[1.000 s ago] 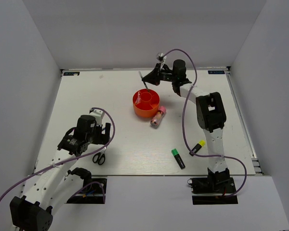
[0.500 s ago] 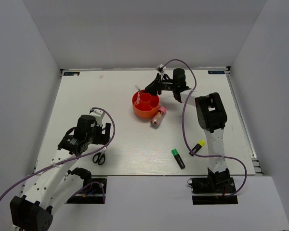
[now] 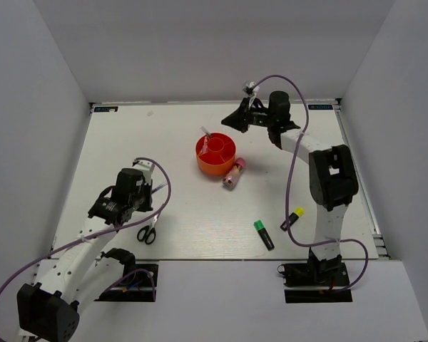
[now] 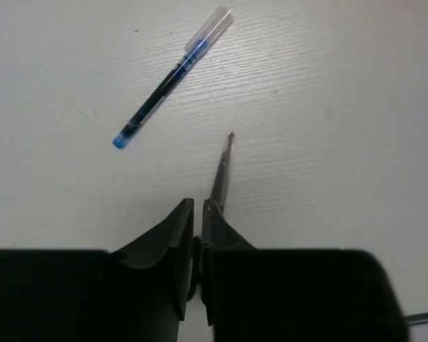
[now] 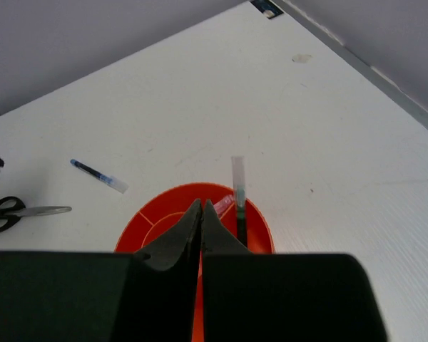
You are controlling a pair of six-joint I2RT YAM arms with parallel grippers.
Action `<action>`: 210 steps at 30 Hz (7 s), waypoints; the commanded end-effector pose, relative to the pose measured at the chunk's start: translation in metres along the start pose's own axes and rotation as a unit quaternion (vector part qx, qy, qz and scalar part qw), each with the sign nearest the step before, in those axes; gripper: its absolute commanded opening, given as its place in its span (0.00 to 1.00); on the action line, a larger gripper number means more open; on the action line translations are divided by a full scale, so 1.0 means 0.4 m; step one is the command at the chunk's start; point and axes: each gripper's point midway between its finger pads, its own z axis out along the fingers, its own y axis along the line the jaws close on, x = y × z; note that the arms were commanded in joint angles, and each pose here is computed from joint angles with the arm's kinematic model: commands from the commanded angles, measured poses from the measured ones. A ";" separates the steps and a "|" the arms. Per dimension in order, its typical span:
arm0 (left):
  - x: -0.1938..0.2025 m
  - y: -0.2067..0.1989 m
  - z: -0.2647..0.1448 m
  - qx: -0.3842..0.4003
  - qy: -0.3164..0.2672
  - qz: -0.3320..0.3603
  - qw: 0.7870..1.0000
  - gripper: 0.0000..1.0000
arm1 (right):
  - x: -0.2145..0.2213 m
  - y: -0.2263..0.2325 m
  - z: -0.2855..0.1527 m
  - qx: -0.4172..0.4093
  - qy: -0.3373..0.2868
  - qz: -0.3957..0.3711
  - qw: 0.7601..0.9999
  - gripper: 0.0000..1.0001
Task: Sort the stationery into containers
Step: Place the pen in the storage box, then pick up the pen from the center of the board, then place the pen in the storage box, then pick up the stationery from the center of the board.
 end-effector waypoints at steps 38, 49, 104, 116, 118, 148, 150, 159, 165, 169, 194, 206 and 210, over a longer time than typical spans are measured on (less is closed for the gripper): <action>-0.060 0.009 0.336 0.049 0.178 0.132 0.974 0.52 | 0.176 0.408 -0.456 0.062 0.186 0.063 0.979 0.00; -0.010 0.025 0.334 0.042 0.208 0.136 0.968 0.46 | 0.164 0.403 -0.474 0.071 0.171 0.067 0.980 0.00; -0.840 -0.396 0.167 0.325 -0.399 -0.102 0.852 0.00 | 0.171 0.381 -0.509 0.063 0.128 0.118 0.983 0.00; -0.884 -0.430 0.261 0.329 -0.393 -0.111 0.852 0.00 | 0.181 0.372 -0.514 0.064 0.132 0.121 0.982 0.00; -0.879 -0.430 0.284 0.324 -0.387 -0.110 0.856 0.00 | 0.187 0.371 -0.513 0.063 0.134 0.123 0.981 0.00; -0.680 -0.472 0.453 0.307 -0.299 -0.088 0.899 0.01 | 0.172 0.348 -0.547 0.076 0.116 0.137 0.981 0.00; -0.673 -0.474 0.448 0.309 -0.297 -0.087 0.900 0.05 | 0.170 0.348 -0.548 0.075 0.113 0.138 0.981 0.00; -0.648 -0.477 0.437 0.305 -0.289 -0.075 0.904 0.38 | 0.164 0.348 -0.555 0.076 0.107 0.142 0.981 0.09; -0.678 -0.488 0.418 0.304 -0.293 -0.060 0.905 0.57 | 0.160 0.348 -0.557 0.076 0.105 0.142 0.981 0.39; -0.729 -0.505 0.377 0.314 -0.306 -0.046 0.898 0.58 | 0.159 0.347 -0.561 0.079 0.105 0.142 0.981 0.46; -0.186 -0.208 -0.010 0.116 0.010 0.013 0.993 0.68 | 0.232 0.233 -0.649 0.207 0.182 0.189 0.942 0.00; -0.004 -0.136 -0.002 0.081 0.085 0.009 0.993 0.71 | 0.322 0.237 -0.724 0.245 0.277 0.138 0.919 0.91; 0.012 -0.130 -0.004 0.085 0.074 0.017 0.993 0.68 | 0.384 0.268 -0.766 0.248 0.334 0.152 0.897 0.80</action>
